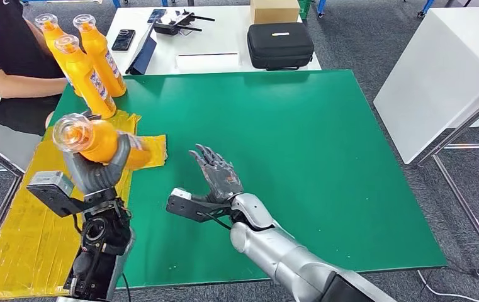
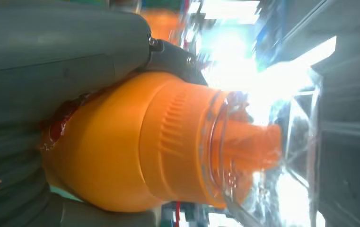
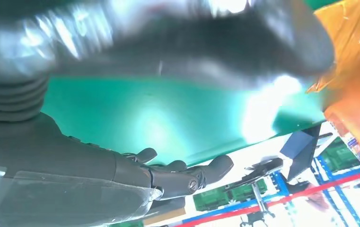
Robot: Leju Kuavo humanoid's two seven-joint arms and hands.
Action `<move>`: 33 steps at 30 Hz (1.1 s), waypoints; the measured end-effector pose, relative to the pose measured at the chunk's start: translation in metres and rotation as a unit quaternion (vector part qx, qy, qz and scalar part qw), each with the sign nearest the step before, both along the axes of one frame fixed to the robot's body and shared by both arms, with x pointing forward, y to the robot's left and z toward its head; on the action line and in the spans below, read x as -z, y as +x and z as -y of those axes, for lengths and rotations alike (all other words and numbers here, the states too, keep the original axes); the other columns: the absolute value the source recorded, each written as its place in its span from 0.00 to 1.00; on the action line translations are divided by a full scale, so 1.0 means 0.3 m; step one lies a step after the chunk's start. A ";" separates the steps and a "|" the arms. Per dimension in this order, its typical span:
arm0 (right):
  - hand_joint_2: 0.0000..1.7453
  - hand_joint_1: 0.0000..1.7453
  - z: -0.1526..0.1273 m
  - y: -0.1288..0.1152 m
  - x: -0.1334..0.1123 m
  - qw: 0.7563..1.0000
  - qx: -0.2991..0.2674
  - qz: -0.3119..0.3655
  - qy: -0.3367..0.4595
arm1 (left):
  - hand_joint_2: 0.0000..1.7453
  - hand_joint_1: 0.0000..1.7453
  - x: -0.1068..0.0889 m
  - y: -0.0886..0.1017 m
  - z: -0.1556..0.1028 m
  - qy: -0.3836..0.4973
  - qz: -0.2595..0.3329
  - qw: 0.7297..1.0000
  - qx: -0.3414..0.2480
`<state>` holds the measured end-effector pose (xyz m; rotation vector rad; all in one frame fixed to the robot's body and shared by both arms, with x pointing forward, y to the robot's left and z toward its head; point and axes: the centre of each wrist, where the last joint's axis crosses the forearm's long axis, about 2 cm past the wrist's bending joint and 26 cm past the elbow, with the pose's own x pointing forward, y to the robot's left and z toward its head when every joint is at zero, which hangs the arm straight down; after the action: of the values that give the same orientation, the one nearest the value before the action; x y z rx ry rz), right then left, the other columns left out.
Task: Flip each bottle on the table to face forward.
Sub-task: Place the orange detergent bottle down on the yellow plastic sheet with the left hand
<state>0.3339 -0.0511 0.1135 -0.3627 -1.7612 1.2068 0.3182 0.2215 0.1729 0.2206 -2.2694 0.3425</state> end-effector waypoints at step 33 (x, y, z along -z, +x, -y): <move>0.00 0.00 0.300 -0.100 -0.068 0.977 0.091 0.095 0.167 | 1.00 1.00 0.414 0.069 -0.176 0.653 -0.241 0.707 -0.121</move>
<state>0.3039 -0.1410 0.1340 -0.4386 -2.0084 0.7492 0.3389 0.2744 0.0486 1.1690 -1.5375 -1.1562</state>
